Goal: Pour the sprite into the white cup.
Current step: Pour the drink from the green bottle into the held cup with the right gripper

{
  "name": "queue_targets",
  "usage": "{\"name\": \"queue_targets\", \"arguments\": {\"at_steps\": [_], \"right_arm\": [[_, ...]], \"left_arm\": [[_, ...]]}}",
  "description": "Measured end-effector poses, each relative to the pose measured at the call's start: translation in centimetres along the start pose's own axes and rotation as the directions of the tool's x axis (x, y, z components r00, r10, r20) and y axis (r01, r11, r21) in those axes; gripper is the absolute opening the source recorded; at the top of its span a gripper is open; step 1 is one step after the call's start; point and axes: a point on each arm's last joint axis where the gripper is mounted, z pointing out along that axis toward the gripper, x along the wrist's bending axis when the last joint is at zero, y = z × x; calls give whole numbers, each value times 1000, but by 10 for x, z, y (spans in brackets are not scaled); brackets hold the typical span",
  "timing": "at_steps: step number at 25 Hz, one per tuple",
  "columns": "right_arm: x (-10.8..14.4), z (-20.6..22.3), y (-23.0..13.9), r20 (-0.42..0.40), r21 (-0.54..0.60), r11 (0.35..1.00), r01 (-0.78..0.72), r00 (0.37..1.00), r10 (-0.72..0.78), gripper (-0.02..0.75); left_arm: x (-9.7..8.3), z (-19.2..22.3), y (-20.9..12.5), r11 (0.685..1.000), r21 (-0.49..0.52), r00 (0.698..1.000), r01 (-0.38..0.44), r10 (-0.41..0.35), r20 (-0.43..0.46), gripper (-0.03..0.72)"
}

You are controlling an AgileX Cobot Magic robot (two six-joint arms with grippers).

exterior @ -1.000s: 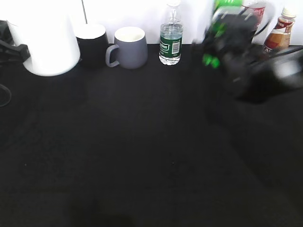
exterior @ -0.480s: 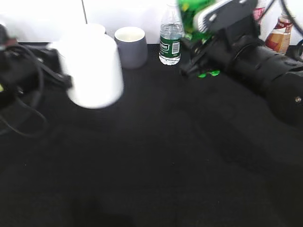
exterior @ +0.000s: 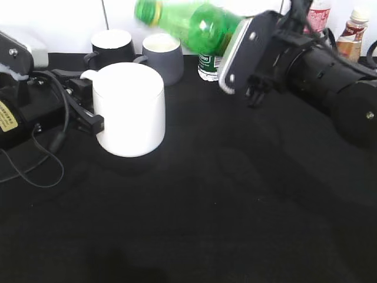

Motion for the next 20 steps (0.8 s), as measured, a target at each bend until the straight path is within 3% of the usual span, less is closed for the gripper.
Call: {"name": "queue_targets", "arguments": {"at_steps": [10,20], "right_arm": [[-4,1,-7,4,25,961,277,961,-277,397],[-6,1,-6,23,26,912,409,912,-410,397]], "left_arm": [[-2,0,-3,999,38,1000,-18,18,17,54],[-5,0,-6,996,63,997,-58,54,60,54]]}}
